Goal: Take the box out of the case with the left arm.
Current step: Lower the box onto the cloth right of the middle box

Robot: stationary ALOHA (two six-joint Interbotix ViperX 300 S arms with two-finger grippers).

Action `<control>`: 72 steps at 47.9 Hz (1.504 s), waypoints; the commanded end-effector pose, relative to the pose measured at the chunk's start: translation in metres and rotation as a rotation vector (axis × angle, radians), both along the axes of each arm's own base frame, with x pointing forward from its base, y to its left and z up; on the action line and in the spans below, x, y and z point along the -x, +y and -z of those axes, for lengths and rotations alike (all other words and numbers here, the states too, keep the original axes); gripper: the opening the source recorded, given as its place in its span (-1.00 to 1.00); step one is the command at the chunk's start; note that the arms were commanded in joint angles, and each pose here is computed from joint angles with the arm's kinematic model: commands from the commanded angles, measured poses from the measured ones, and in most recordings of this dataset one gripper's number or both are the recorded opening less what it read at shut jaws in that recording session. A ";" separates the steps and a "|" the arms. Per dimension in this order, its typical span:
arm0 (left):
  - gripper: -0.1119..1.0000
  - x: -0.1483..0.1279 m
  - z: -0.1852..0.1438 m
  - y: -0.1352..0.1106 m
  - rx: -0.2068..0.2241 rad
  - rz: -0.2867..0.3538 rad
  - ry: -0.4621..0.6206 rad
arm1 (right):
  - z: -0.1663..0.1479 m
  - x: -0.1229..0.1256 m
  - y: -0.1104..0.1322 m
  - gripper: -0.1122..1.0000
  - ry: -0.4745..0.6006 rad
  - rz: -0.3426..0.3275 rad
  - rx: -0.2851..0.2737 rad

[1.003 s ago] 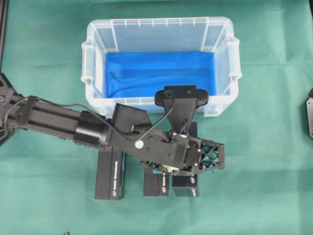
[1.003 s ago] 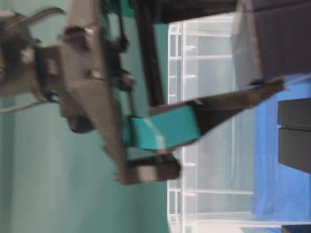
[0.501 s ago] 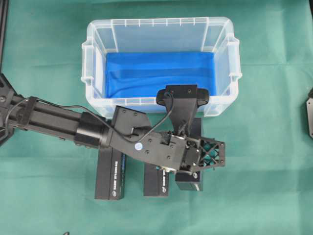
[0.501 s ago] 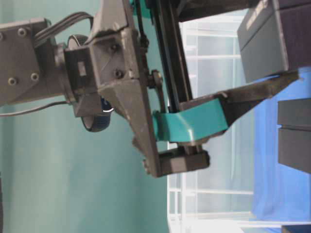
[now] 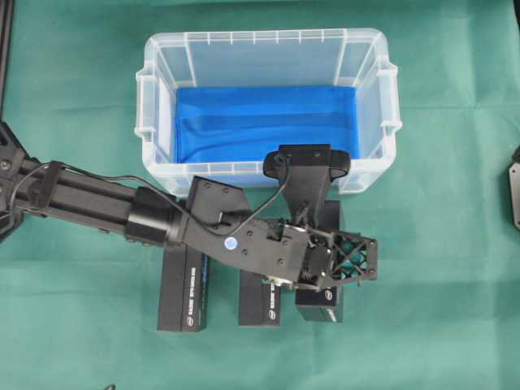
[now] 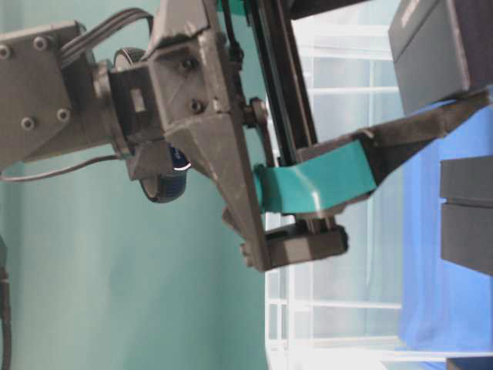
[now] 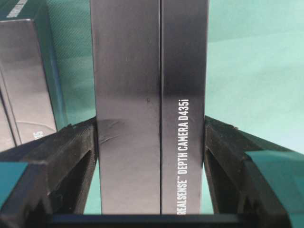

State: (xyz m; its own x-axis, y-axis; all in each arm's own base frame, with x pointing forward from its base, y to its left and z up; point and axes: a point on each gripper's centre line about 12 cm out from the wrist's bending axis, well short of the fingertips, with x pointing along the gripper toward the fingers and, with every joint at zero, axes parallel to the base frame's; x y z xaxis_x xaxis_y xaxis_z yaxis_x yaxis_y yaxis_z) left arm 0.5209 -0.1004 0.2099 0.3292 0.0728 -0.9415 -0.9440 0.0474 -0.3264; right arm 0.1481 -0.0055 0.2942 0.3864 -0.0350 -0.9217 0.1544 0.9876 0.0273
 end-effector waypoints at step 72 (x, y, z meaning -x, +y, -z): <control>0.83 0.017 -0.125 0.005 -0.018 0.078 -0.105 | -0.009 -0.002 0.000 -0.67 -0.026 0.004 -0.002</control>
